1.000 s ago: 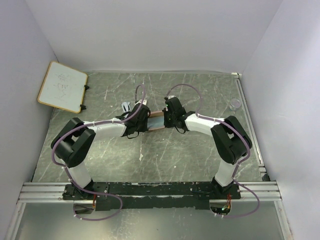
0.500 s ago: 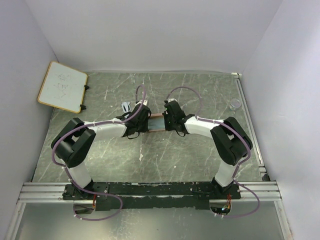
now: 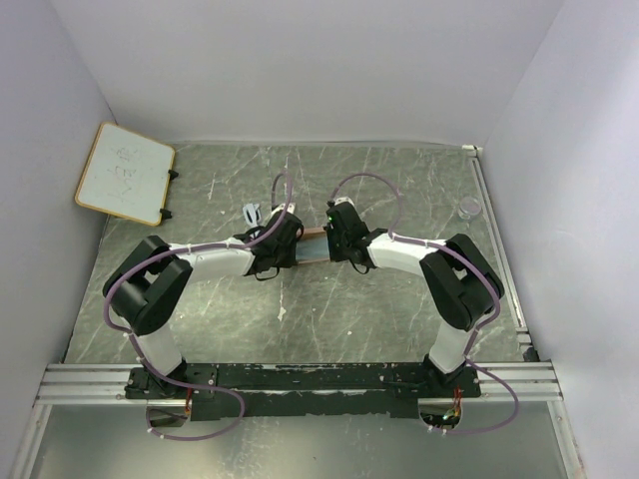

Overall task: Organize the sunglasses
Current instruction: Place the glasses cleaning cloth in the sunglasses case.

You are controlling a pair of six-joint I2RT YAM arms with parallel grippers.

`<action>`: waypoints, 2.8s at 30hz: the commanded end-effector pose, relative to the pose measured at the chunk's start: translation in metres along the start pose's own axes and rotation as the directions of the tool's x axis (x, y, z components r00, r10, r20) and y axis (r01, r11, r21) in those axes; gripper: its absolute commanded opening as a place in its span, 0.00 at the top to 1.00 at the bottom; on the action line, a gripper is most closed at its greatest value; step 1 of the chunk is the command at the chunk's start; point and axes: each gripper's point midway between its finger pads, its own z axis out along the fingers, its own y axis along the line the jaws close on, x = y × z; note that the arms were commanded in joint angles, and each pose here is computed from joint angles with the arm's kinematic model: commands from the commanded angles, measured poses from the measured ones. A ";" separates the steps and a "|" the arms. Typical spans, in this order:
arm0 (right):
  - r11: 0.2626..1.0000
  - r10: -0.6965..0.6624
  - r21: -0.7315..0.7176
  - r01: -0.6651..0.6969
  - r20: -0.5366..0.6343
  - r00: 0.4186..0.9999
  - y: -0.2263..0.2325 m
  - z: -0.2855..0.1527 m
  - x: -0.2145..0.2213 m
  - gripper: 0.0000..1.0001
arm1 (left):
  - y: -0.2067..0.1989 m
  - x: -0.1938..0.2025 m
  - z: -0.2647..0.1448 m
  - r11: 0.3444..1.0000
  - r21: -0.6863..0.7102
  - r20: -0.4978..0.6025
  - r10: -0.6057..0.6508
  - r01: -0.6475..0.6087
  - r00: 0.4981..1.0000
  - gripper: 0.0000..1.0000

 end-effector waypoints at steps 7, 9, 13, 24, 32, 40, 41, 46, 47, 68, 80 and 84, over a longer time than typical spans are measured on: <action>0.999 -0.023 0.042 0.022 0.034 0.999 -0.006 -0.010 -0.012 1.00 | 0.009 0.010 0.001 0.999 -0.038 -0.017 0.004 -0.005 1.000 0.93; 0.999 -0.024 0.041 0.023 0.033 0.999 -0.006 -0.010 -0.012 1.00 | 0.009 0.011 0.003 0.999 -0.039 -0.020 0.005 -0.006 1.000 0.93; 0.998 -0.025 0.051 0.023 0.031 0.999 -0.008 -0.010 -0.010 1.00 | 0.009 0.011 0.004 0.999 -0.041 -0.020 0.008 -0.009 1.000 0.93; 0.998 -0.021 0.059 0.020 0.008 1.000 -0.010 -0.010 -0.003 1.00 | 0.008 0.011 0.005 0.999 -0.040 -0.018 0.009 -0.010 1.000 0.93; 0.999 -0.018 0.051 0.018 0.011 1.000 -0.009 -0.009 -0.003 1.00 | 0.010 0.012 0.004 0.999 -0.047 -0.020 0.008 -0.009 1.000 0.93; 0.999 -0.012 0.042 0.011 0.007 1.000 -0.007 -0.009 -0.001 0.93 | 0.012 0.012 0.003 0.998 -0.055 -0.022 0.007 -0.008 1.000 0.87; 0.999 -0.011 0.042 0.011 0.007 1.000 -0.007 -0.009 -0.001 0.91 | 0.013 0.012 0.002 0.998 -0.058 -0.021 0.005 -0.006 1.000 0.86; 0.999 -0.008 0.041 0.007 0.008 1.000 -0.007 -0.010 0.000 0.82 | 0.015 0.012 0.001 0.998 -0.071 -0.018 0.003 -0.004 1.000 0.77; 0.999 -0.008 0.041 0.008 0.007 1.000 -0.007 -0.010 0.000 0.82 | 0.015 0.011 0.000 0.997 -0.071 -0.015 0.003 -0.004 1.000 0.77; 0.999 -0.004 0.046 0.003 0.023 1.000 -0.008 -0.015 -0.005 0.80 | 0.010 -0.005 -0.009 0.998 -0.065 0.029 0.012 -0.010 1.000 0.66; 0.999 0.001 0.045 -0.002 0.018 1.000 -0.008 -0.014 -0.003 0.80 | 0.009 -0.014 -0.018 0.998 -0.058 0.058 0.011 -0.008 0.998 0.64; 0.999 0.002 0.043 -0.004 0.027 1.000 -0.008 -0.016 -0.004 0.80 | 0.010 -0.016 -0.019 0.998 -0.061 0.066 0.011 -0.007 0.998 0.64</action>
